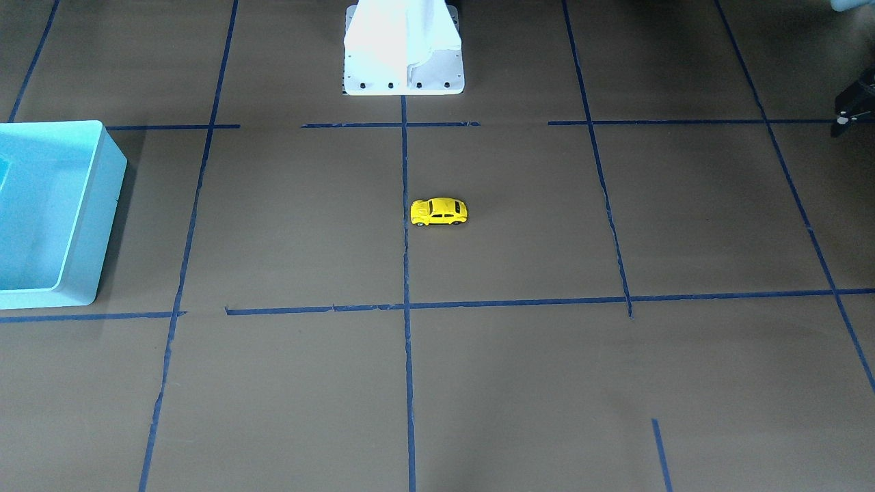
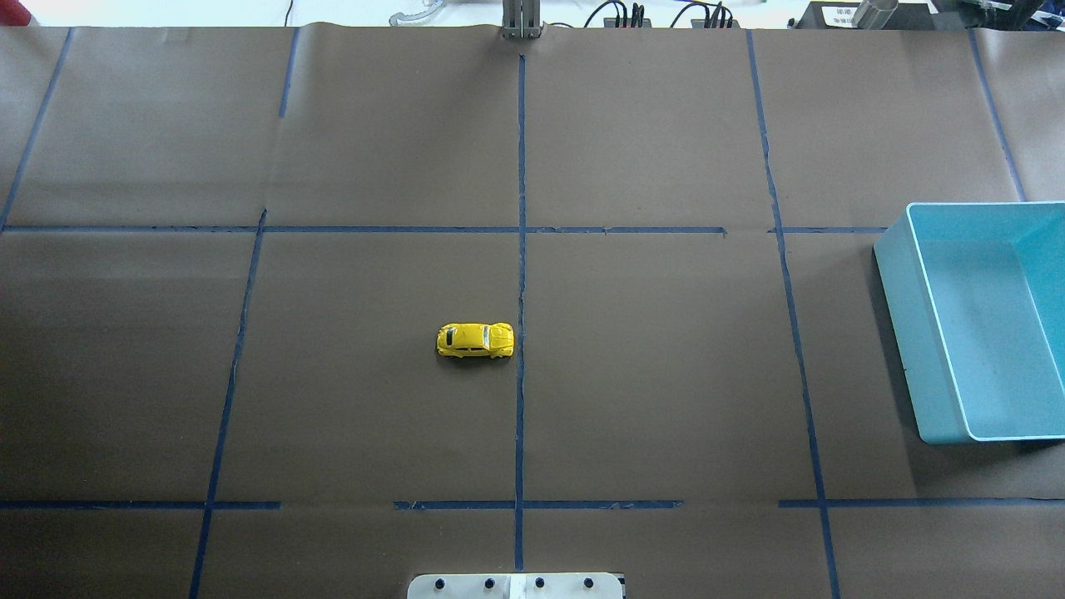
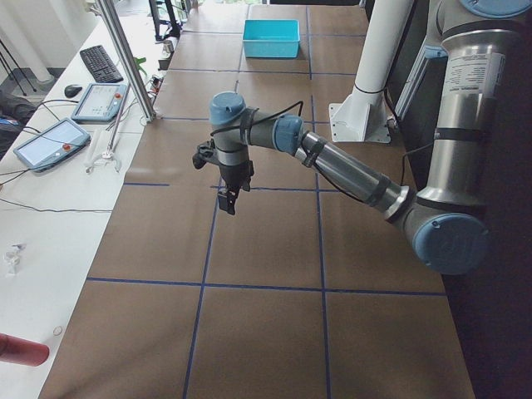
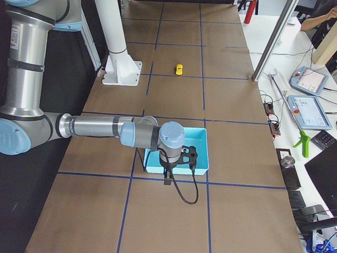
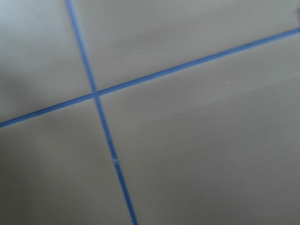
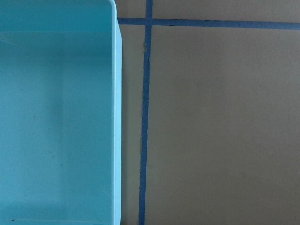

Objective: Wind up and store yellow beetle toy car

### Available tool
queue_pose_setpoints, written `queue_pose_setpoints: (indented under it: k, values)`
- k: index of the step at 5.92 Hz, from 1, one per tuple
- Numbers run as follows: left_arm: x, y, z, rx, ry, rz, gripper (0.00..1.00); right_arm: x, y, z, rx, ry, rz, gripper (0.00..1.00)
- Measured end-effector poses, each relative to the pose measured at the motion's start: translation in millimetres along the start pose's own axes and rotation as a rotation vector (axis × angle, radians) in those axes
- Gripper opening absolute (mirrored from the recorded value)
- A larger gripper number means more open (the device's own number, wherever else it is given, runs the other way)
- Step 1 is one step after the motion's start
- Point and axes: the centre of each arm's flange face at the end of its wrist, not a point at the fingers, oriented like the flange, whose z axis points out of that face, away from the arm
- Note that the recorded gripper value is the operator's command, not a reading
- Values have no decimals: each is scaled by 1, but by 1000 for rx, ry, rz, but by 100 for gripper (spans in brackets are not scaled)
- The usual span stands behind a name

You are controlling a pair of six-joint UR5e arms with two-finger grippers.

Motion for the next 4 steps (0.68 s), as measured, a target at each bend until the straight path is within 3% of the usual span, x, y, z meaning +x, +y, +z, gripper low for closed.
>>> queue_pose_setpoints:
  k: [2,4]
  values:
    - [120,-79,-14,-38,-64,209,100,0,0,0,0,0,2,100]
    - [223,-107,-3,-32,-112,411,100,-1,-1,-1,1,-1,1,100]
